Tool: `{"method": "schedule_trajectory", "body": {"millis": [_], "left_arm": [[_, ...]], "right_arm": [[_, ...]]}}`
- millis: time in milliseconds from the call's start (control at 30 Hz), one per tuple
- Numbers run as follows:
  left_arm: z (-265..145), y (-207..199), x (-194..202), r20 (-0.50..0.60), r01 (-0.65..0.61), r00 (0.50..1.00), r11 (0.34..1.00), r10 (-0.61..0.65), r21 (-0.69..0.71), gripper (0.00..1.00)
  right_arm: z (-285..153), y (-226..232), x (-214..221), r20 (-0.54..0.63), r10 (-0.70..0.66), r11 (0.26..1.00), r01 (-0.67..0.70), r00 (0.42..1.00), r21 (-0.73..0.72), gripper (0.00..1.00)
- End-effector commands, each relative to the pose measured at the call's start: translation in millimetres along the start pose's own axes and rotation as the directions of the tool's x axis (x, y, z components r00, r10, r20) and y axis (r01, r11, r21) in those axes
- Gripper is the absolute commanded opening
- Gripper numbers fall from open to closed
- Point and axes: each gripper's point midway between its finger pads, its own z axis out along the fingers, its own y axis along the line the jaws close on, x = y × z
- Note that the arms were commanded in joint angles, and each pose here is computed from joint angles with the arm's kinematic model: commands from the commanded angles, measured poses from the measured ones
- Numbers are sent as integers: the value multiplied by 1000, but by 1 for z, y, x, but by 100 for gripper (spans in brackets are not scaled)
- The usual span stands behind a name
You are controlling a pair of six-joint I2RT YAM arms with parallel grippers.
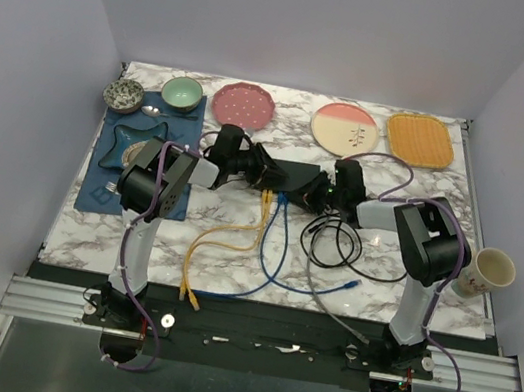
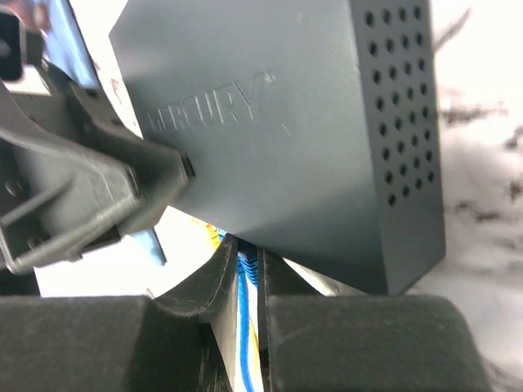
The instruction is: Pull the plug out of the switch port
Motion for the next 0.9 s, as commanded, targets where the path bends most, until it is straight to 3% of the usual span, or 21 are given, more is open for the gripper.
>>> {"method": "schedule_trajectory", "body": {"millis": [0, 333, 567, 867], "left_arm": [[7, 12, -3, -7, 26, 1000, 999, -26, -32, 42], [-11, -7, 13, -35, -15, 999, 1000, 15, -4, 42], [-26, 23, 39, -54, -17, 998, 997, 13, -73, 42], [-15, 21, 41, -53, -31, 998, 994, 26, -104, 42]], "right_arm": [[-9, -26, 30, -119, -21, 996, 31, 993, 82, 1], [-9, -38, 35, -132, -7, 992, 23, 991, 121, 1], [-7, -34, 29, -120, -22, 992, 37, 993, 121, 1], [-8, -40, 28, -115, -51, 988, 66, 992, 138, 1]]}}
